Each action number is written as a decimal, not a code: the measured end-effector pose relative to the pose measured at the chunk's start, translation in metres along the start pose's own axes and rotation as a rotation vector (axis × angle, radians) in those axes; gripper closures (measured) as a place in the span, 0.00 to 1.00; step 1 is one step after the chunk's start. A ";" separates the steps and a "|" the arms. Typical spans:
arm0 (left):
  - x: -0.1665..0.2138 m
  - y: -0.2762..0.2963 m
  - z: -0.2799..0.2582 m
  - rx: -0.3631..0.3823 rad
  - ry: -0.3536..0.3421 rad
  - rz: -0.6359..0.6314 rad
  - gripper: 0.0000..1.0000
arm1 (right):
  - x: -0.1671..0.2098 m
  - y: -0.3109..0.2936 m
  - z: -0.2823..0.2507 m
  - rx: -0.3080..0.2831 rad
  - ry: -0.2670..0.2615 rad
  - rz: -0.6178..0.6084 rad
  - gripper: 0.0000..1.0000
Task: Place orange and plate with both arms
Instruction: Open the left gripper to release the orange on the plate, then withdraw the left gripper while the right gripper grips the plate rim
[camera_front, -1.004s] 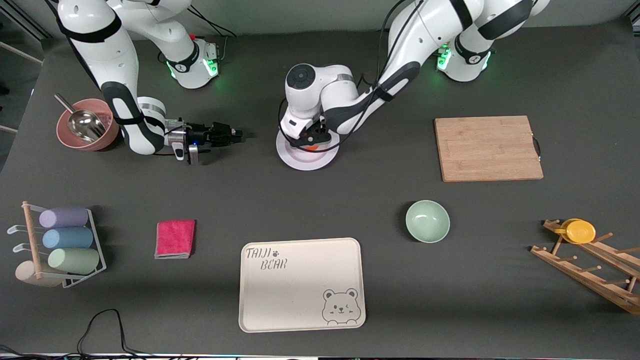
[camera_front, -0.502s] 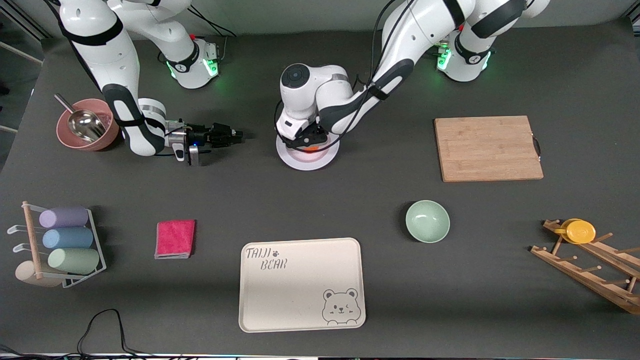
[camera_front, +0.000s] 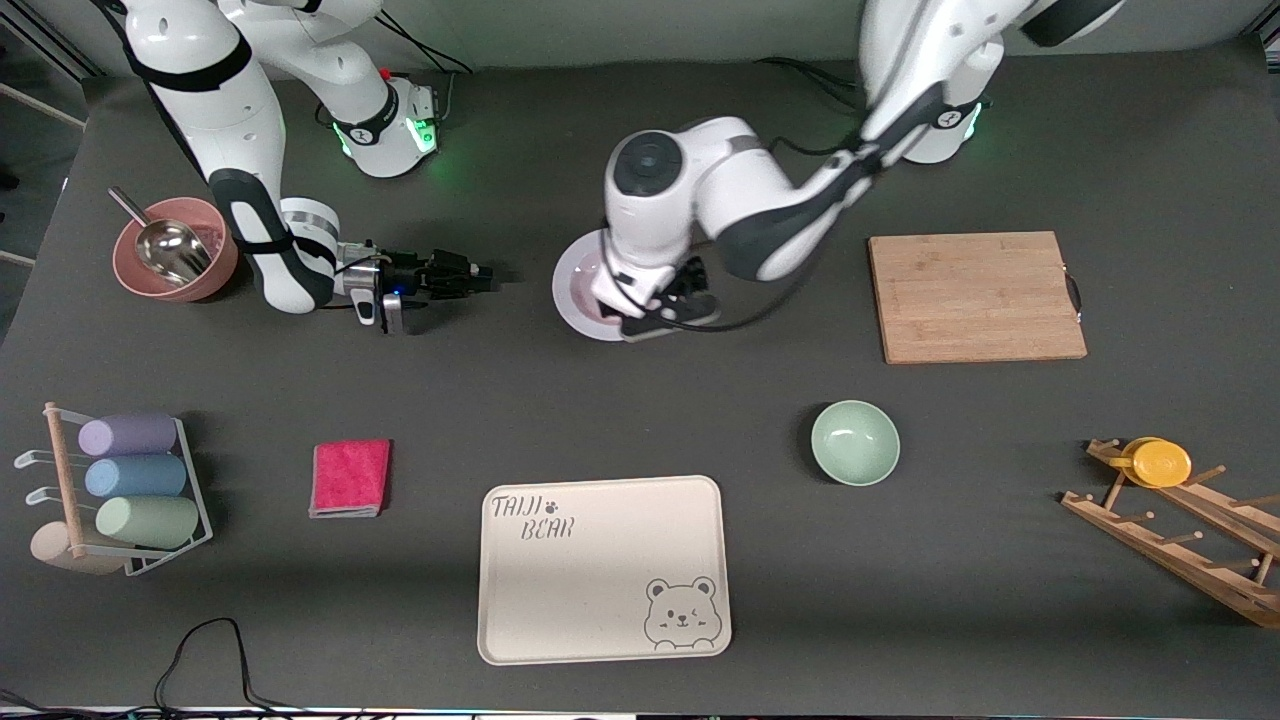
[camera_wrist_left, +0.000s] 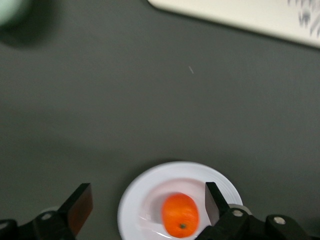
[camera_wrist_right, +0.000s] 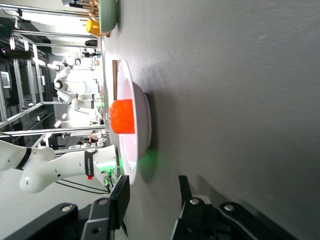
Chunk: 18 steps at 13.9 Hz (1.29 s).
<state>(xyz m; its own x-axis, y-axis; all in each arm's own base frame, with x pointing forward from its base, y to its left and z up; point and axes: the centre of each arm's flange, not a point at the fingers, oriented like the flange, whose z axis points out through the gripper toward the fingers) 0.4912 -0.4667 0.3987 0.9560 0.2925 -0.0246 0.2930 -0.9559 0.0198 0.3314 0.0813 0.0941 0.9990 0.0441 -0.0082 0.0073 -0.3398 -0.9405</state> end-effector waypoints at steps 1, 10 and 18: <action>0.031 -0.024 -0.026 0.015 0.011 -0.018 0.00 | 0.001 -0.002 0.008 0.010 0.008 0.000 0.53; 0.195 -0.231 -0.122 0.168 -0.051 0.075 0.00 | 0.024 -0.025 0.098 0.028 0.086 -0.031 0.53; 0.247 -0.428 -0.174 0.073 -0.115 0.287 0.00 | 0.028 -0.030 0.125 0.037 0.089 -0.045 0.54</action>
<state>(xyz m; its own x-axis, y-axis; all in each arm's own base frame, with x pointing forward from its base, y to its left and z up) 0.6053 0.0194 0.5582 0.9899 0.0099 -0.1414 0.0058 -0.9996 -0.0292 0.3532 0.2098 0.0795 0.9977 -0.0256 0.0627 0.0520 -0.3040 -0.9513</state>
